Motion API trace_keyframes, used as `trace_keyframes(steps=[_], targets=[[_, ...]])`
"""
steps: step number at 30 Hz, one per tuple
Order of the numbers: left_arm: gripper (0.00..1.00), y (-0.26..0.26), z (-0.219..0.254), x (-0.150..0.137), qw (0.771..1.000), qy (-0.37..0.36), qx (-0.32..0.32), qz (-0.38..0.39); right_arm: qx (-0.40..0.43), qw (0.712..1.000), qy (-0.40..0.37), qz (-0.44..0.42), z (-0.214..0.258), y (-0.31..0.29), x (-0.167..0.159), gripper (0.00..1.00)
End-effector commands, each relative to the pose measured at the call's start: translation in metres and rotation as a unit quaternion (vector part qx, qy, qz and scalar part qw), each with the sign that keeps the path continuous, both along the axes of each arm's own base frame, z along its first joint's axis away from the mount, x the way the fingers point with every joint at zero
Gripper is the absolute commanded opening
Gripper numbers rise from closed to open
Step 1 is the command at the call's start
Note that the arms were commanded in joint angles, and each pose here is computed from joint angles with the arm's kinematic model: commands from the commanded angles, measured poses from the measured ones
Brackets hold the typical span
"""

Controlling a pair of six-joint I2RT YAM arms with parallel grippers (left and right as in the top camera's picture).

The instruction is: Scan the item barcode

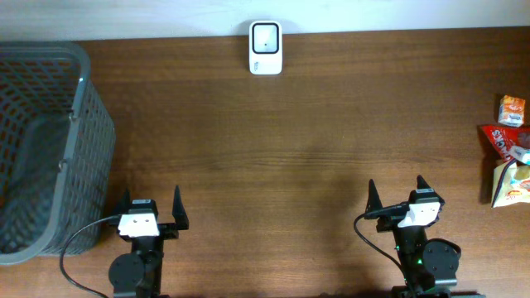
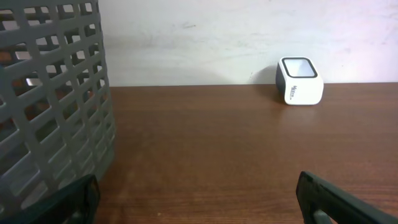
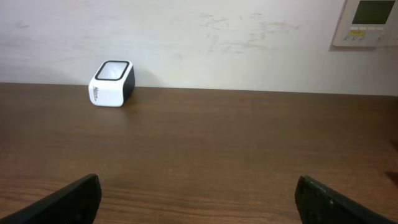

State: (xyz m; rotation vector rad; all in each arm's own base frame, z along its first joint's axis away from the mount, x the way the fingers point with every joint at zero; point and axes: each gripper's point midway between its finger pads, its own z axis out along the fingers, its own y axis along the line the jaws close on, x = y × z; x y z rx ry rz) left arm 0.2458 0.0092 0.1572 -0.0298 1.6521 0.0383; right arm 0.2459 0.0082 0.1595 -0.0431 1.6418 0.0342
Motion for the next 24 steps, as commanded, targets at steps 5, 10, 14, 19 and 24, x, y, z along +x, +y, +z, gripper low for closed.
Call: trace_keyframes(steps=[5,10,14,19,24], targets=[[0.99,0.009,-0.002,-0.001,1.0,0.001,-0.015,0.02,0.0,1.0,0.001,-0.004,-0.003,-0.002,0.0,0.99],[0.99,0.006,-0.002,-0.001,1.0,0.001,-0.016,0.013,0.0,1.0,0.001,-0.004,-0.003,-0.002,0.0,0.98],[0.99,0.005,-0.002,0.0,1.0,0.0,-0.024,0.01,0.0,1.0,0.001,-0.004,-0.003,-0.002,0.0,0.98],[0.99,-0.006,-0.002,0.0,1.0,0.001,-0.024,-0.011,0.0,1.0,0.001,-0.004,-0.003,-0.002,0.0,0.98],[0.99,-0.004,-0.002,0.0,1.0,0.001,-0.024,-0.006,0.0,1.0,0.001,-0.004,-0.003,-0.002,0.0,0.99]])
